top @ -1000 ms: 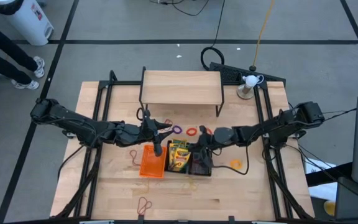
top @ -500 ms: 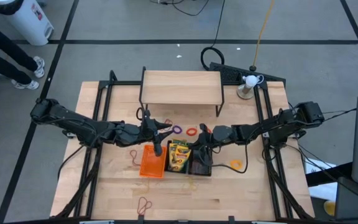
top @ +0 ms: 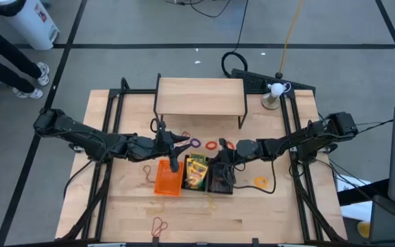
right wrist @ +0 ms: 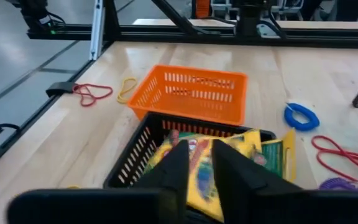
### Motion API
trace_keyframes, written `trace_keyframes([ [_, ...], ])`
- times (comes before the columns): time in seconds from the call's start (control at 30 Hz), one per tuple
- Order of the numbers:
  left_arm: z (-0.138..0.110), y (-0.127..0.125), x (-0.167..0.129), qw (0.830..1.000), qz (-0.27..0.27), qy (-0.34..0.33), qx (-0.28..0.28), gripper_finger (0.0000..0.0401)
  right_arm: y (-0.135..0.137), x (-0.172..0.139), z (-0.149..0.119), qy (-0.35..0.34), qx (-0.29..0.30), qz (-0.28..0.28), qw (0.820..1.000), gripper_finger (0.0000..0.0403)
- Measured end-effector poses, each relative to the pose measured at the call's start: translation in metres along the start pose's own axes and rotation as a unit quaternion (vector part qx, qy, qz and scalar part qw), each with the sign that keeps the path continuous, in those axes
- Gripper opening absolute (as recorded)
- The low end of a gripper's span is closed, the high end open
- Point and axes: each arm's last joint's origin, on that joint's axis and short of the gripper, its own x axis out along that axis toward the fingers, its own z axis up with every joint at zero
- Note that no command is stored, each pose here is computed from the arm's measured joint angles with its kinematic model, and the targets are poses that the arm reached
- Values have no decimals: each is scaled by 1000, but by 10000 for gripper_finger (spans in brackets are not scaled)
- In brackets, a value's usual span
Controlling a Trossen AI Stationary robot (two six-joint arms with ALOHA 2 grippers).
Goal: Pick & Place Office Desk Supplies
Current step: Put the crayon into the left black bin, then adjust the right black bin
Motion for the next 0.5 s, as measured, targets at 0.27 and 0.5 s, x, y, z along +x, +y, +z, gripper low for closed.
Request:
trace_keyframes([
  [0.27,0,0,0,1000,0,0,1,120,3,-1,7,-34,9,6,999,156],
  [0.5,0,0,0,1000,0,0,11,120,9,-32,36,-78,3,24,997,157],
])
